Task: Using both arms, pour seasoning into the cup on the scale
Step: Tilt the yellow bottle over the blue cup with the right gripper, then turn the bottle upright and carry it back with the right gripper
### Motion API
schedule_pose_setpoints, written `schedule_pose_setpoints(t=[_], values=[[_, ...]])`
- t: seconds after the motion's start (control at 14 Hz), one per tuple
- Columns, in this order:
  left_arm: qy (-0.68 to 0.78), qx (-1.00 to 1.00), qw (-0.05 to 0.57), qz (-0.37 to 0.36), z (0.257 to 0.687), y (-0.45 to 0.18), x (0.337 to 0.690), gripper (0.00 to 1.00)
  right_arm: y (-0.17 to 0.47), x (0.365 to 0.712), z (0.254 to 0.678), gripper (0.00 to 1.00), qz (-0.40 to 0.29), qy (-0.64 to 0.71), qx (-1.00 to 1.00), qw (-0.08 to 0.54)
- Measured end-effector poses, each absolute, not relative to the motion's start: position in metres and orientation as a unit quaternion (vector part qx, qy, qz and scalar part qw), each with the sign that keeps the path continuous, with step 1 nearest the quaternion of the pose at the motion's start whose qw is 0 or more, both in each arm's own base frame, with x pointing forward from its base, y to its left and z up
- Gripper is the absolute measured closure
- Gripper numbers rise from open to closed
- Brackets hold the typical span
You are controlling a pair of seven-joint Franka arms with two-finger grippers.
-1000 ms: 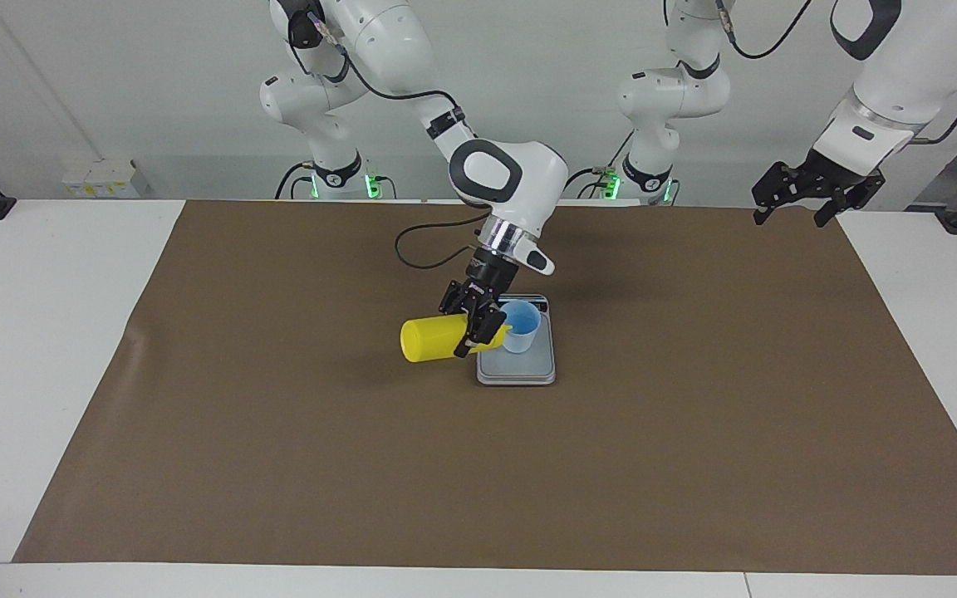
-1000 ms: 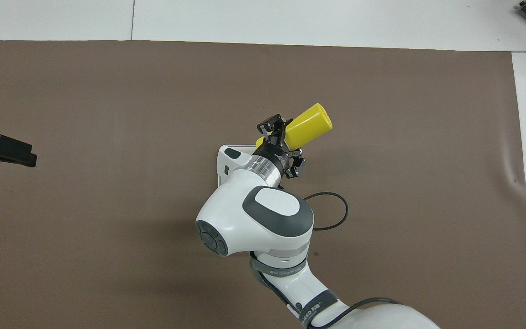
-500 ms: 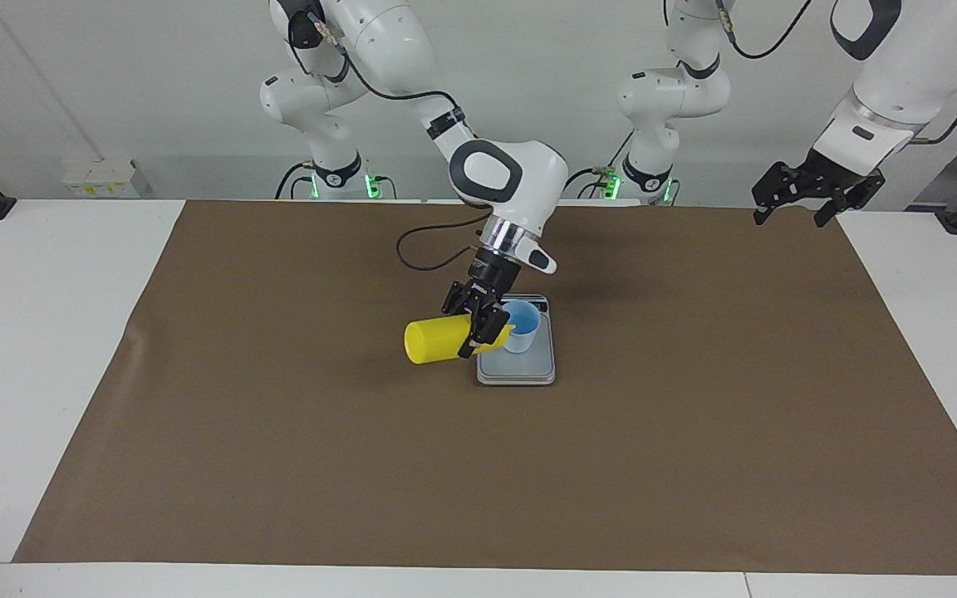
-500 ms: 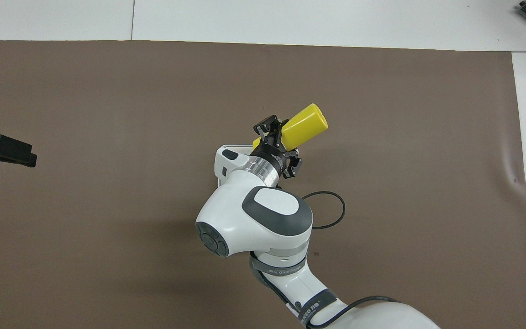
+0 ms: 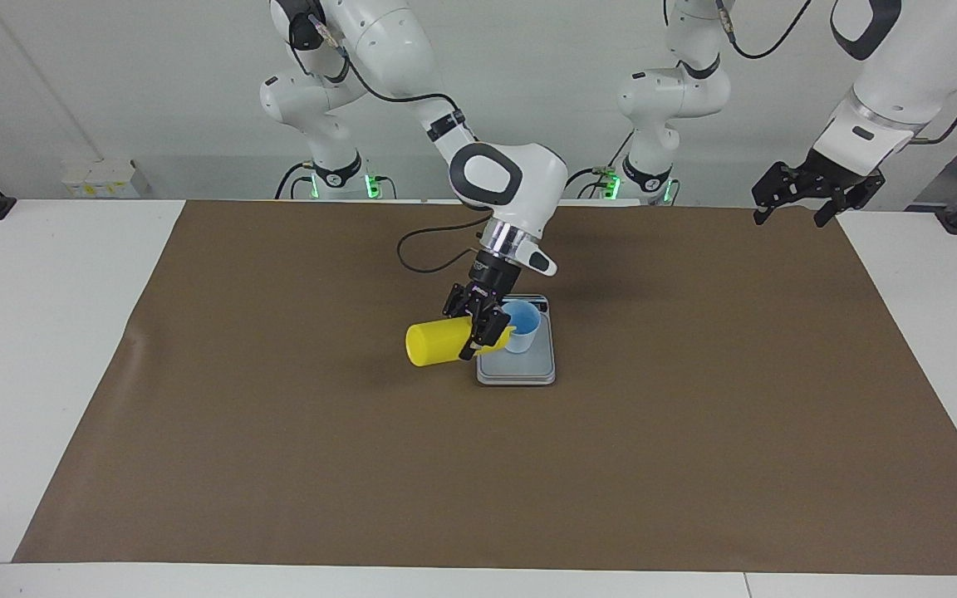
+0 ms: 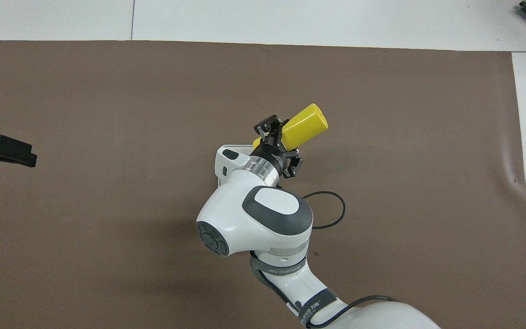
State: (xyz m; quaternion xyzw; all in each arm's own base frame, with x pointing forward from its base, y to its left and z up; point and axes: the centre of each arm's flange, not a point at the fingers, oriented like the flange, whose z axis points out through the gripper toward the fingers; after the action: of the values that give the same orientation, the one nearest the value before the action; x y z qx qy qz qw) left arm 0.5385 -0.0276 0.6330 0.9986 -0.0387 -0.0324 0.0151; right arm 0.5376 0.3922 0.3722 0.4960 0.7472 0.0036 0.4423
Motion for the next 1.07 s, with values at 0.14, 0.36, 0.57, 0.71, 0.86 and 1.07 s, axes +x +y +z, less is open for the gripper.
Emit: schedule_pose_setpoints(t=[0.14, 0.36, 0.57, 0.71, 0.86, 1.07], values=[[-0.039, 0.999, 0.015, -0.032, 0.633, -0.028, 0.538, 0.0, 0.392, 0.538, 0.372, 0.47, 0.004, 0.747, 0.496, 0.442], [-0.039, 0.999, 0.015, -0.032, 0.633, -0.028, 0.538, 0.0, 0.393, 0.537, 0.372, 0.47, 0.004, 0.748, 0.495, 0.442], [-0.039, 0.999, 0.015, -0.032, 0.633, -0.028, 0.538, 0.0, 0.395, 0.537, 0.374, 0.47, 0.007, 0.748, 0.496, 0.442], [-0.039, 0.999, 0.015, -0.032, 0.633, -0.028, 0.538, 0.0, 0.395, 0.537, 0.377, 0.47, 0.012, 0.744, 0.506, 0.436], [-0.039, 0.999, 0.015, -0.032, 0.633, -0.028, 0.538, 0.0, 0.393, 0.537, 0.386, 0.47, 0.019, 0.737, 0.536, 0.413], [-0.039, 0.999, 0.015, -0.032, 0.633, -0.028, 0.538, 0.0, 0.374, 0.545, 0.408, 0.47, 0.036, 0.714, 0.602, 0.355]])
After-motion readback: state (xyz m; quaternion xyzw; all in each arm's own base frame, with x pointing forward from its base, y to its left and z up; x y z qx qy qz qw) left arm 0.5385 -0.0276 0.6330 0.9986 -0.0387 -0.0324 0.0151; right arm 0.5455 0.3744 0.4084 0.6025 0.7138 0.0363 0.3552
